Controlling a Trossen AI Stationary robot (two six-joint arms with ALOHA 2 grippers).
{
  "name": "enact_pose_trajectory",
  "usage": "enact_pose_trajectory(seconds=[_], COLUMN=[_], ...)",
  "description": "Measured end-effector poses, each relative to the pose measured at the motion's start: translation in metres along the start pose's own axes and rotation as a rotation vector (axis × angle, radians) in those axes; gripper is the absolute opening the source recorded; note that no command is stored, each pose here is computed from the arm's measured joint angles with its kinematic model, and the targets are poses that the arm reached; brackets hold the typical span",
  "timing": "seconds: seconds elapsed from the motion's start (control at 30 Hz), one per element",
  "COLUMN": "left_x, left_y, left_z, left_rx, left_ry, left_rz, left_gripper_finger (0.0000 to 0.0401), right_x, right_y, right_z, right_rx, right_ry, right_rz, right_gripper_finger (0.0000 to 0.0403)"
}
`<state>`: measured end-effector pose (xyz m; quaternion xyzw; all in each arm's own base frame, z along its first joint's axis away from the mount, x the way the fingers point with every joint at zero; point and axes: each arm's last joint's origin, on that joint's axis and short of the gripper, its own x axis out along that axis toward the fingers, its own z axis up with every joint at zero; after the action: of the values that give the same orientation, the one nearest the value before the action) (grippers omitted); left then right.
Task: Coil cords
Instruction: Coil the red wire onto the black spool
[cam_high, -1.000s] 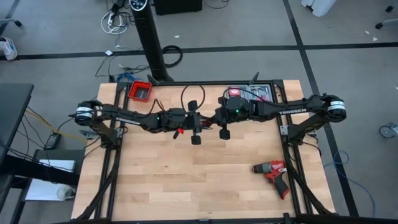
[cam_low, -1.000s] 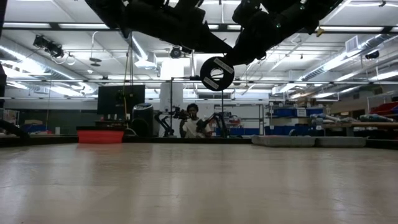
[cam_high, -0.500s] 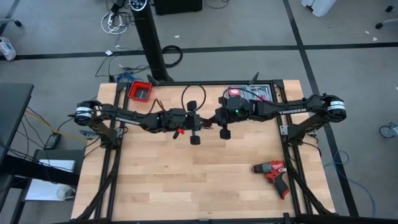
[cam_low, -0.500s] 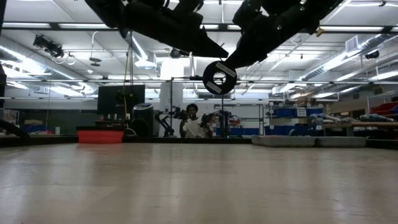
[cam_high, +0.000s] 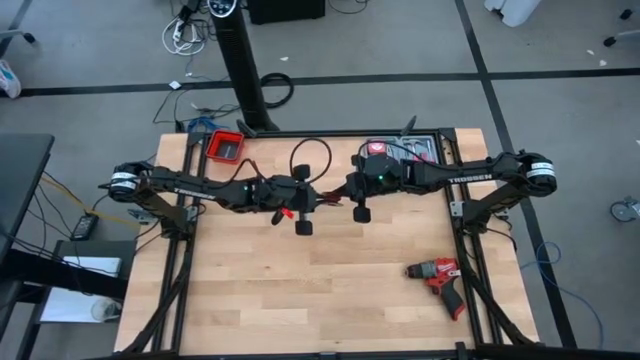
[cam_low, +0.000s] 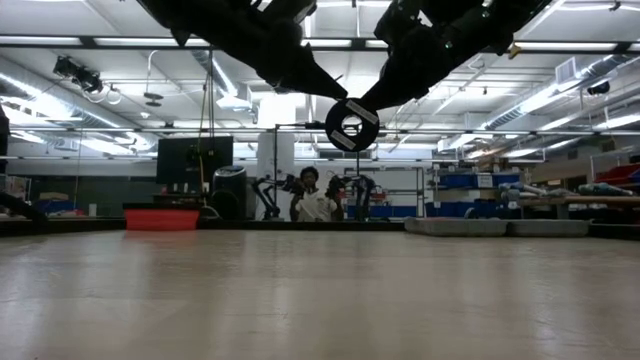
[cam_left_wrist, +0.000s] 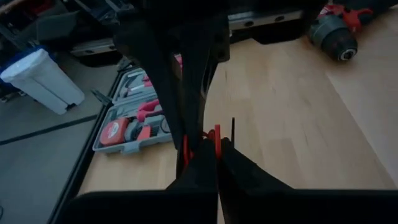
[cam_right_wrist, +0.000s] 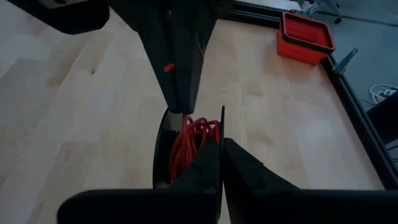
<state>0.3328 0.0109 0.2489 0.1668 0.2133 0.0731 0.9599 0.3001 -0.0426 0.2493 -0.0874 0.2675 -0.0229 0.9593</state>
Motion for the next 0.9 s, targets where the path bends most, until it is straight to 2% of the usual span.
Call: enact_pose_trajectory(seconds=[0.27,0.53,0.9], left_x=[-0.0003,0.001,0.0011], left_y=[-0.0012,-0.0019,-0.0035], left_z=[-0.0007,-0.0034,-0.0082], left_rx=[-0.025,-0.052,-0.086], left_ry=[0.011,0.036,0.084], left_rz=[-0.005,0.008,-0.004], left_gripper_finger=[0.0002,0.003,0.0032], right_x=[0.0001,0.0005,0.0005], right_y=[0.0,0.0024,0.0048], right_z=[-0.0002,-0.0021,-0.0012], right_rx=[0.0,-0.002,0.003], right_ry=[0.001,0.016,0.011], right_rz=[-0.001,0.022,0.028], right_gripper_finger=[0.0001,0.0001,0.0001])
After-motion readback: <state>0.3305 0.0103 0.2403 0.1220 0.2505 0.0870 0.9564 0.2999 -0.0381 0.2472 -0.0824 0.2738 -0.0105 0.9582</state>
